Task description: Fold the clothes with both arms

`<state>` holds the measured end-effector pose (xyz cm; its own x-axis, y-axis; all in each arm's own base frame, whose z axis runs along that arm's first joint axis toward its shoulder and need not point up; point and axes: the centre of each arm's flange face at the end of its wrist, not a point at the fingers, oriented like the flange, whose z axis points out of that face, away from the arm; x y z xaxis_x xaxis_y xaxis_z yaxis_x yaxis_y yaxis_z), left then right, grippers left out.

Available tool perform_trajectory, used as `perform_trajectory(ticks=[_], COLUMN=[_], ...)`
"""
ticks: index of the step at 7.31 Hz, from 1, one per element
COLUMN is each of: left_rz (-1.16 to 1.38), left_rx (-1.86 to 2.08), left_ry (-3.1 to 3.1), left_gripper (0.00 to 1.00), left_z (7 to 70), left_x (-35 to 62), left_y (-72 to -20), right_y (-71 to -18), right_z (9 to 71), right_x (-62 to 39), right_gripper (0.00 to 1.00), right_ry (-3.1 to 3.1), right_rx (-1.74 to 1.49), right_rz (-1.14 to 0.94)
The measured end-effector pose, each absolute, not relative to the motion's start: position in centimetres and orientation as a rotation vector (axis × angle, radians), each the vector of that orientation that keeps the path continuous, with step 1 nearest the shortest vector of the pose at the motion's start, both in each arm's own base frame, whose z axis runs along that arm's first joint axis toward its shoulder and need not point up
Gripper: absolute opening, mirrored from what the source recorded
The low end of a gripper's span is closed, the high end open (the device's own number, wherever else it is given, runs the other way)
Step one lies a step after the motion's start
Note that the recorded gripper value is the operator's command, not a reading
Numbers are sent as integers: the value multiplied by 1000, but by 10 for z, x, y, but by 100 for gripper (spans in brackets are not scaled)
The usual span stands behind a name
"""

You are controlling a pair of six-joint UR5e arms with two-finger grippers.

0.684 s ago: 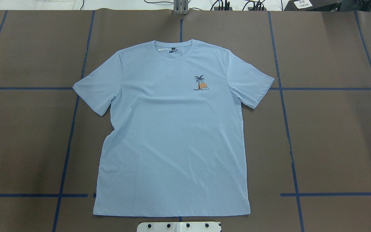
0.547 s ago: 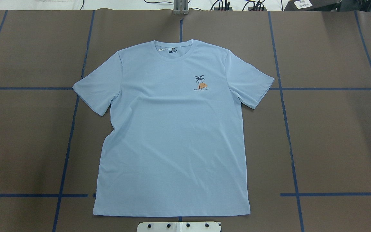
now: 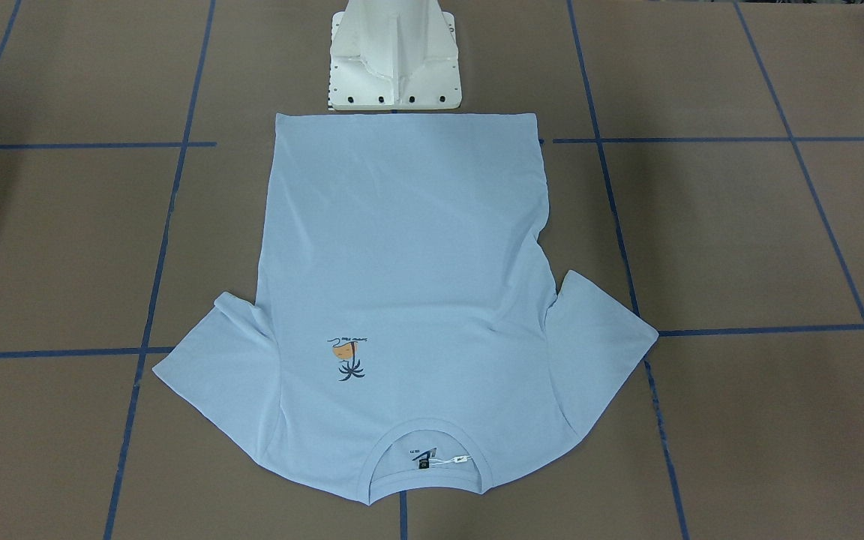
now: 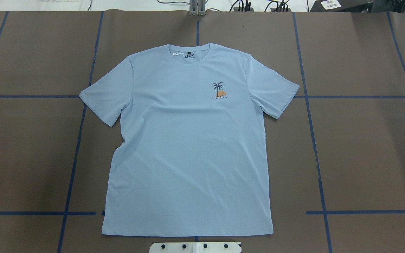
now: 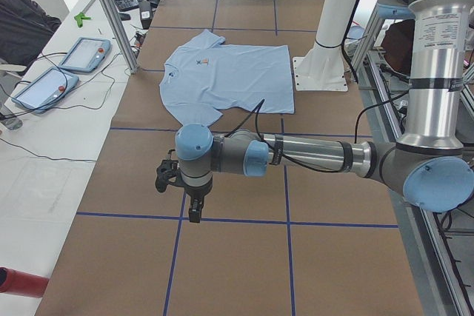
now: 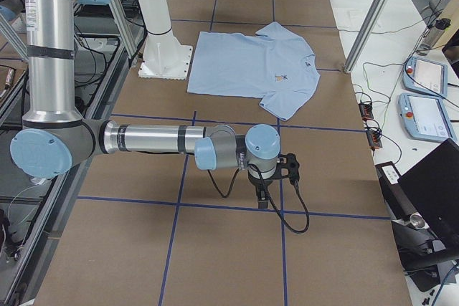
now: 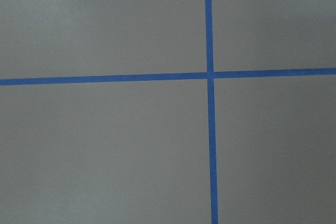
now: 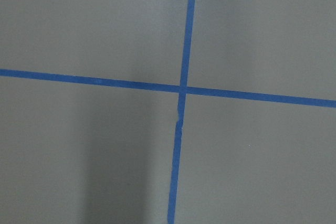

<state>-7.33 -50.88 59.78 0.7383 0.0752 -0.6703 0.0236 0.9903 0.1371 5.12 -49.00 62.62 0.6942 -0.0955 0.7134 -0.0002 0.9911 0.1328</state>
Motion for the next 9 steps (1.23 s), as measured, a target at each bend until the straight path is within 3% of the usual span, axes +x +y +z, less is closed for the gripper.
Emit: perform_trajectory(ticks=[3, 7, 9], left_rz=[157, 268, 248], left_rx=[311, 409, 425], left_ry=[758, 802, 822], left_gripper=[100, 100, 100], left_z=[520, 511, 514], left_x=[-41, 8, 23], left_y=[-565, -575, -575], right_y=[-567, -621, -632], right_z=[541, 476, 458], right_x=[-31, -189, -276], right_gripper=[100, 100, 100], right_ry=[-852, -917, -903], right_rx=[145, 209, 261], right_rz=[-82, -227, -197])
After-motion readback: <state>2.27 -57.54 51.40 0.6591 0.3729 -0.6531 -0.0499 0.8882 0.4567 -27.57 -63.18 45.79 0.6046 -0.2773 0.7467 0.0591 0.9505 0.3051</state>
